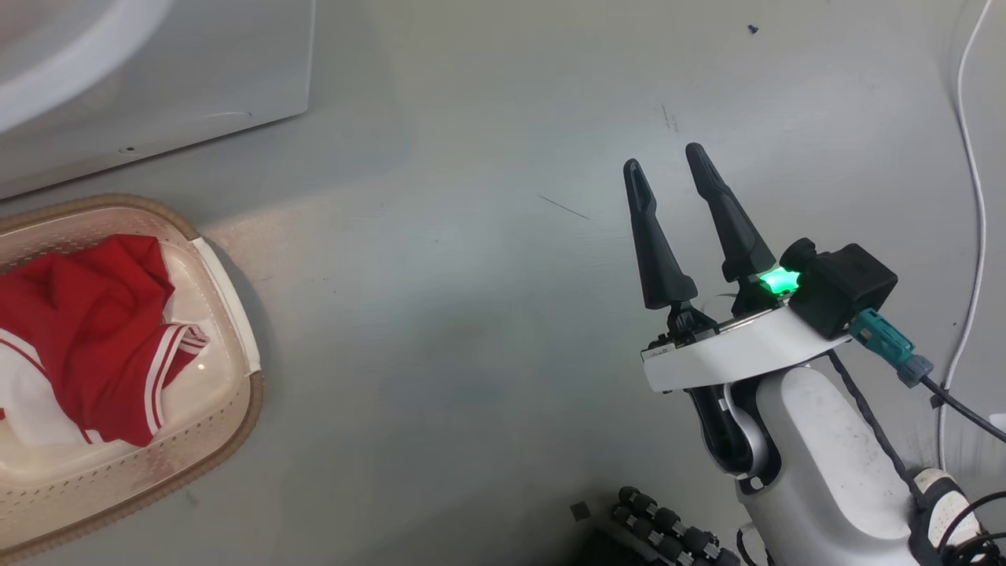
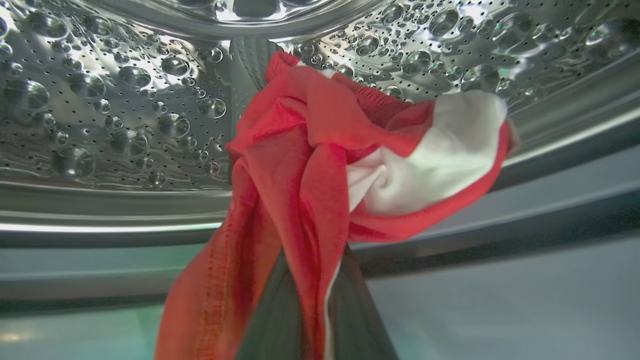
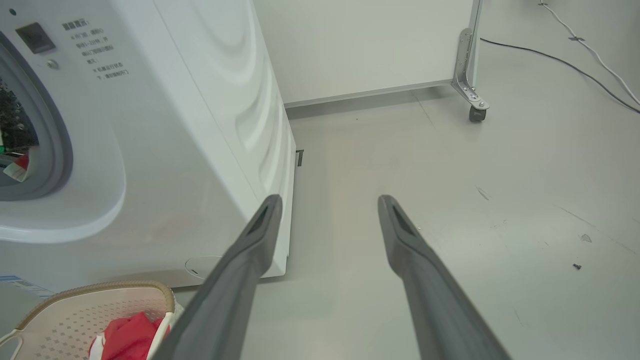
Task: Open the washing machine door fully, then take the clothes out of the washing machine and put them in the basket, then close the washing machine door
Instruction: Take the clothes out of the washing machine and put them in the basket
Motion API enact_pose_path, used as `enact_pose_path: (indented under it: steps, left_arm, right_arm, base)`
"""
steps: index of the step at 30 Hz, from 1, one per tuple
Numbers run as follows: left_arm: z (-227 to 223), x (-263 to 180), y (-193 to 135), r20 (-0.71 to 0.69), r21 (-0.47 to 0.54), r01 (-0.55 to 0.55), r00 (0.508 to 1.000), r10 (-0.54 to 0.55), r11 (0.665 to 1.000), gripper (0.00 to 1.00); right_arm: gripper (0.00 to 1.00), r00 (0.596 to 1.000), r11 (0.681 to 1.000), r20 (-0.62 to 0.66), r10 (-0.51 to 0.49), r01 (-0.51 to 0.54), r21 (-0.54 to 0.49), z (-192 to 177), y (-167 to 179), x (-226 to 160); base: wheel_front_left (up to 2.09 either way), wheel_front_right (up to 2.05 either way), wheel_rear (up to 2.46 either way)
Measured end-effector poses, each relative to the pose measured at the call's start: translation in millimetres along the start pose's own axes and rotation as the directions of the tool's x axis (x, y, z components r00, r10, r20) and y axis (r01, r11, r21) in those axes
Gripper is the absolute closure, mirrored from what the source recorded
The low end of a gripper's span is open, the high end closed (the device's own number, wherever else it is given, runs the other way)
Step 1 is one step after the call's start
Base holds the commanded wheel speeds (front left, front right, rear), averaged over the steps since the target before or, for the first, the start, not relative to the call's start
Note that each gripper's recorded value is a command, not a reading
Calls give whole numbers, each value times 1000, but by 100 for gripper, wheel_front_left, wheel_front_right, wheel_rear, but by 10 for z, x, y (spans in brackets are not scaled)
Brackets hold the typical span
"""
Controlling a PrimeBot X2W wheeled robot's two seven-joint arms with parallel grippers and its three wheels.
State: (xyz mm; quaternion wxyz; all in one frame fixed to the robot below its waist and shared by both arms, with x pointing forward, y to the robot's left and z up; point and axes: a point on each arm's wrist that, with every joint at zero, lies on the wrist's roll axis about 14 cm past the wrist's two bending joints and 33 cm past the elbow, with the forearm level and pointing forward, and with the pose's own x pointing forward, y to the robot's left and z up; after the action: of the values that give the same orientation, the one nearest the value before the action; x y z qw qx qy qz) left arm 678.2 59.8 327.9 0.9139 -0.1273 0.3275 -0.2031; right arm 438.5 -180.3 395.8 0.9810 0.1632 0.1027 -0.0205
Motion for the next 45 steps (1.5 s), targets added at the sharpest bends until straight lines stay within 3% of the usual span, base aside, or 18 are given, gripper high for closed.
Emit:
enact_pose_path:
  steps: [13, 19, 27, 45]
  left_arm:
    - [231, -193, -152, 144, -7, 23, 989, -22, 1000, 100]
    - [120, -382, -244, 164, 31, 28, 986, -33, 999, 100]
    - [106, -731, -419, 228, 118, 40, 971, -66, 992, 100]
    - [-231, -1714, -524, 362, 190, -15, 931, -56, 982, 100]
  right_arm:
    - [0, 999, 1000, 50, 6, -5, -26, 179, 11, 41]
    - [0, 997, 998, 69, 27, -24, -54, 251, 71, 37]
    - [0, 994, 996, 94, 64, -58, -64, 355, 183, 7]
    - [0, 982, 991, 142, 127, -120, -55, 539, 427, -293]
  base:
    - [0, 0, 0]
    - [0, 0, 0]
    - [0, 0, 0]
    - [0, 0, 0]
